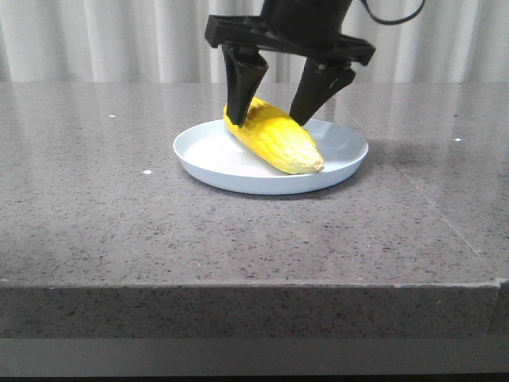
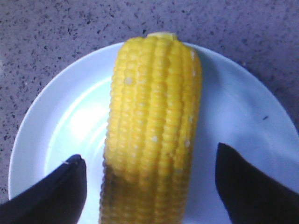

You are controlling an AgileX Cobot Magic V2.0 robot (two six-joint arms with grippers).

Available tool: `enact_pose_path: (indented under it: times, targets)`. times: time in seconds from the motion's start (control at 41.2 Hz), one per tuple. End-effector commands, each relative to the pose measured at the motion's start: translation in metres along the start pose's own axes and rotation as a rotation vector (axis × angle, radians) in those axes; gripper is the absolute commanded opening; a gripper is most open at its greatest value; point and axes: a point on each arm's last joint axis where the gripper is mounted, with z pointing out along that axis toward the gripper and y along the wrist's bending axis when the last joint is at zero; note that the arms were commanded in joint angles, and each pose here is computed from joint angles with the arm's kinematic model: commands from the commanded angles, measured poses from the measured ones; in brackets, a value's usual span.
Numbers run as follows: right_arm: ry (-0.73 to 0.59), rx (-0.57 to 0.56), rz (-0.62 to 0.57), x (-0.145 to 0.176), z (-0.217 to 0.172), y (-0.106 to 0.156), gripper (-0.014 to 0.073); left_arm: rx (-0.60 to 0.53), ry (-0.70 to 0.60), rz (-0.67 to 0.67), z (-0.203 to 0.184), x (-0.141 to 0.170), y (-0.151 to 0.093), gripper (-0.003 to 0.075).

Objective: Place corn on plate with both arms

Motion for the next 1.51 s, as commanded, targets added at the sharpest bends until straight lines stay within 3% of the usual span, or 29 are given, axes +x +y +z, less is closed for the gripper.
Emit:
enact_pose_path:
  times: [0.0, 0.194, 0.437, 0.923, 1.312, 1.385, 1.482]
  targets:
    - [-0.162, 0.011, -0.045, -0.010, -0.061, 0.005, 0.0595, 0.009, -0.092, -0.012, -0.007, -0.012, -0.001, 0.0491]
    - [-0.242, 0.045, -0.115, 0.003, -0.125, 0.007, 0.0595, 0.009, -0.092, -0.012, -0.007, -0.012, -0.001, 0.0491]
    - [-0.298, 0.052, -0.213, 0.059, -0.182, 0.004, 0.0594, 0.009, -0.092, -0.012, -0.007, -0.012, -0.001, 0.0491]
    - [-0.447, 0.041, -0.225, 0.185, -0.235, -0.010, 0.0594, 0.008, -0.100, -0.012, -0.007, -0.012, -0.001, 0.0491]
    - [-0.597, 0.030, -0.234, 0.234, -0.263, -0.015, 0.0593, 0.007, -0.127, -0.012, -0.007, -0.015, -0.001, 0.0490]
    - [-0.600, 0.030, -0.234, 0.234, -0.264, -0.015, 0.0573, 0.007, -0.127, -0.012, -0.007, -0.015, -0.001, 0.0453]
    - [-0.600, 0.030, -0.234, 0.234, -0.264, -0.015, 0.0433, 0.007, -0.127, -0.012, -0.007, -0.015, -0.001, 0.0337]
